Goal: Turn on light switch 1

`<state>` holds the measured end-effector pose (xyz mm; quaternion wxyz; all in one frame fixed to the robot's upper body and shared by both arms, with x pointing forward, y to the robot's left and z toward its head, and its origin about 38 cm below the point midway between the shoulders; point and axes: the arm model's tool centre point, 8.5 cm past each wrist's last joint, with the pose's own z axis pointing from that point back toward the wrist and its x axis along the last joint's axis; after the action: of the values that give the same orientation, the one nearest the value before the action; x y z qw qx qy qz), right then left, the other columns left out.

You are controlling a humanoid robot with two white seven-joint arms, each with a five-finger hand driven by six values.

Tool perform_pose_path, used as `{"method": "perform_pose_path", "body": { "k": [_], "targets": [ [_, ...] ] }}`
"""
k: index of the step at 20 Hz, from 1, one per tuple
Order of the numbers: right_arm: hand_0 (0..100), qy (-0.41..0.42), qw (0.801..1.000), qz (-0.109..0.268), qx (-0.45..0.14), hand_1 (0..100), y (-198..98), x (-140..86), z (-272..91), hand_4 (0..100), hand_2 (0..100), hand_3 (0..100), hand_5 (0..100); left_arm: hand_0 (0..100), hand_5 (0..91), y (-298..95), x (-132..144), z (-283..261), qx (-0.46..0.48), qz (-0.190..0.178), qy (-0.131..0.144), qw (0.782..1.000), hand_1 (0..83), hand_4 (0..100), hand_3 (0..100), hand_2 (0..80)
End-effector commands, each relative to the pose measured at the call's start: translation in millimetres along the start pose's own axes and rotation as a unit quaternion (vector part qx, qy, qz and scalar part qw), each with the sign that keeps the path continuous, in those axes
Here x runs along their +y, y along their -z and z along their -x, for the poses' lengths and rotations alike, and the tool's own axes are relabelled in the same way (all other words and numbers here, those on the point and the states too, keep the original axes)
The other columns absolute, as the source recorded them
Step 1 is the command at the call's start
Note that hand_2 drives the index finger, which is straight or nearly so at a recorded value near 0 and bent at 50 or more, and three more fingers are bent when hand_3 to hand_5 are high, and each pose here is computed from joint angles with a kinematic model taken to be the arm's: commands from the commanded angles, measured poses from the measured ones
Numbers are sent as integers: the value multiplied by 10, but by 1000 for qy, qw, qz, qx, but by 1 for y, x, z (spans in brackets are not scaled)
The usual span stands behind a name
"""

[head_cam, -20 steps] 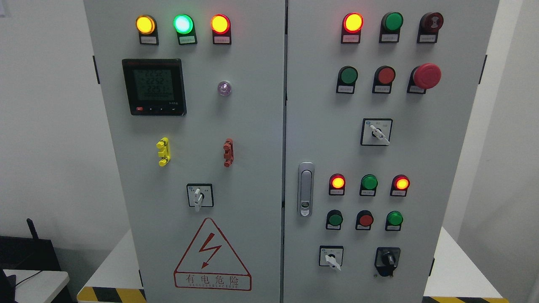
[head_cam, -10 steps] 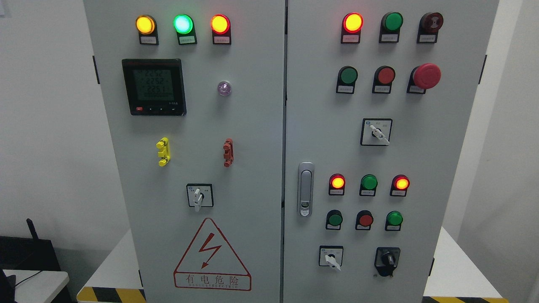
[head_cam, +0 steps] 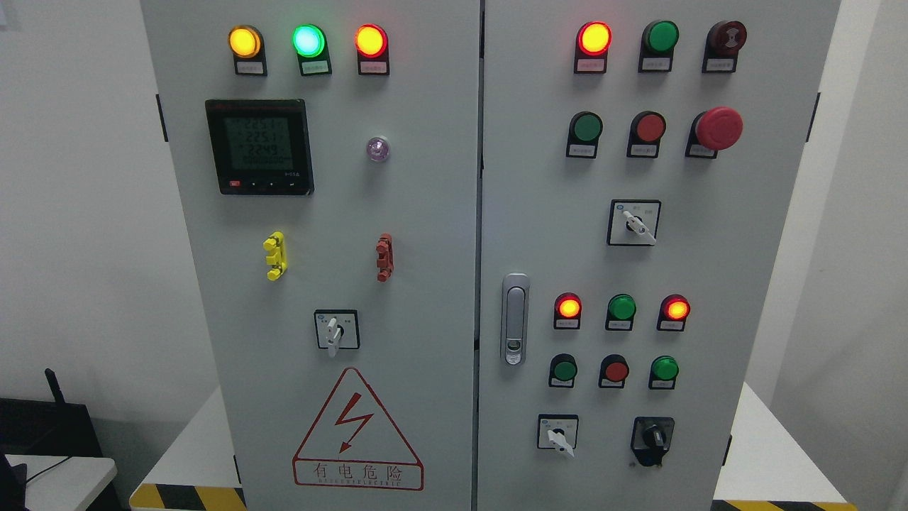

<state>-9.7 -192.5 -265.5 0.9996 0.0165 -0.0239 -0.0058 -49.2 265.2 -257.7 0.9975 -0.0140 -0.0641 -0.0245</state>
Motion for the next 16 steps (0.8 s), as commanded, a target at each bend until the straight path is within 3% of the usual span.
{"method": "perform_pose_path", "body": {
  "k": [1, 4, 8, 12, 16],
  "targets": [
    [120, 3, 1000, -1, 0, 389, 0, 1, 0, 0, 0, 0, 0, 273, 0, -21, 53, -56, -131, -71, -3, 989, 0, 37, 0, 0],
    [120, 3, 1000, -1, 0, 389, 0, 1, 0, 0, 0, 0, 0, 277, 0, -34, 72, -69, -186, -110, -31, 976, 0, 95, 0, 0],
    [120, 3, 1000, -1, 0, 389, 0, 1, 0, 0, 0, 0, 0, 284, 0, -51, 106, -76, -243, -177, -66, 951, 49, 233, 124, 0],
    [120, 3, 1000, -1, 1, 389, 0, 1, 1, 0, 0, 0, 0, 294, 0, -70, 137, -81, -294, -223, -90, 925, 106, 267, 179, 18],
    [120, 3, 1000, -1, 0, 389, 0, 1, 0, 0, 0, 0, 0, 301, 0, -105, 176, -89, -366, -275, -89, 885, 209, 314, 219, 66]
  ]
}}
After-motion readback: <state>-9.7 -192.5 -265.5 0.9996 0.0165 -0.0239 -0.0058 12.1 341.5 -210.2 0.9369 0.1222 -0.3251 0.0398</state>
